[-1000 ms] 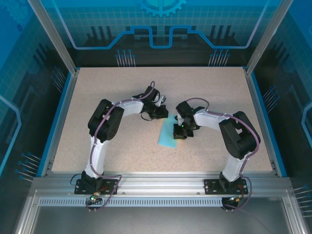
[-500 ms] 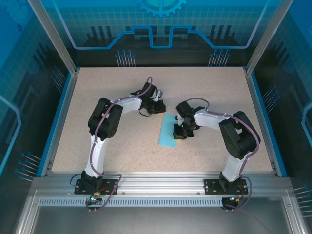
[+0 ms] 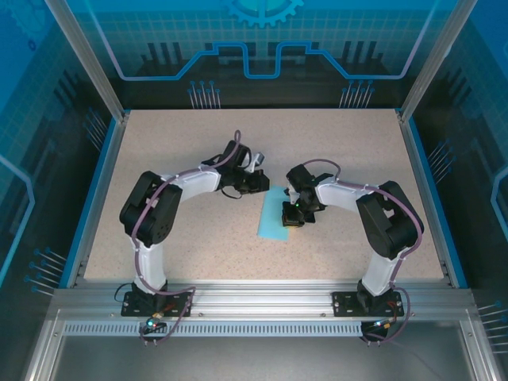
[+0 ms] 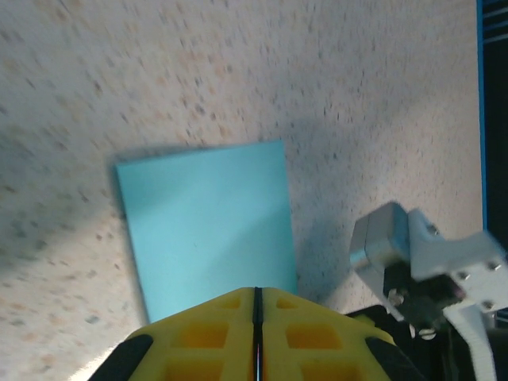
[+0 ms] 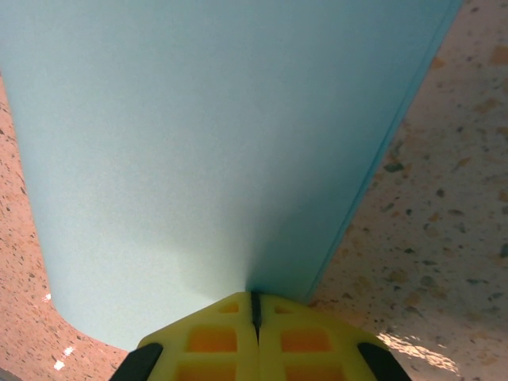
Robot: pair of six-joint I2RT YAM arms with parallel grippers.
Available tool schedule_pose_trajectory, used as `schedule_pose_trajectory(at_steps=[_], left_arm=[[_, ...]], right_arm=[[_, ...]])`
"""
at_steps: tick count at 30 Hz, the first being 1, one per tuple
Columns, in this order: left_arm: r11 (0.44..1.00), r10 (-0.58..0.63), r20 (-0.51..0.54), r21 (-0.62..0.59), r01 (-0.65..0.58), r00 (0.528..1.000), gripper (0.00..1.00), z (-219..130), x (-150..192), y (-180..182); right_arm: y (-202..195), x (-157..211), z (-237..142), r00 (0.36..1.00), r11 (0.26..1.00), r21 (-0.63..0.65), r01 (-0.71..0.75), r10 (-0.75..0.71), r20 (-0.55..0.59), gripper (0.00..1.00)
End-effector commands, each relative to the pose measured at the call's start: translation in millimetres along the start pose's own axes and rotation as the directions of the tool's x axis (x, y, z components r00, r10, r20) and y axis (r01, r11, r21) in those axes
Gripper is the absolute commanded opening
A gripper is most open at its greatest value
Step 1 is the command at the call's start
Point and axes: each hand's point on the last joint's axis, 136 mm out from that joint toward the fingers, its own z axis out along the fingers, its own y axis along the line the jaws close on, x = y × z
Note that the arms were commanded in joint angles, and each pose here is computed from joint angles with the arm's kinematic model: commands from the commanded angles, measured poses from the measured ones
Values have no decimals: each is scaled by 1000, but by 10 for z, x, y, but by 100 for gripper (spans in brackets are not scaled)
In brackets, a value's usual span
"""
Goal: Fold a paper plane with a square sheet of paper (fold left side to right side)
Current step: Hold the square sheet of paper at the center of the table.
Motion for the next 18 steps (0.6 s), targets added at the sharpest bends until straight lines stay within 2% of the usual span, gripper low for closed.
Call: schedule_pose_trajectory(at_steps=[1, 11, 18], left_arm=[[999, -51, -64, 14, 52, 997, 11, 144, 164, 83], [991, -129, -170, -55, 121, 977, 11, 389, 475, 352], [984, -158, -198, -114, 137, 968, 10, 373, 587, 461]], right_arm=[[-492, 359, 257, 989, 980, 195, -37, 63, -131, 5], [-473, 356, 248, 990, 982, 187, -32, 58, -132, 5], [-397, 283, 193, 995, 988, 150, -26, 40, -96, 5]])
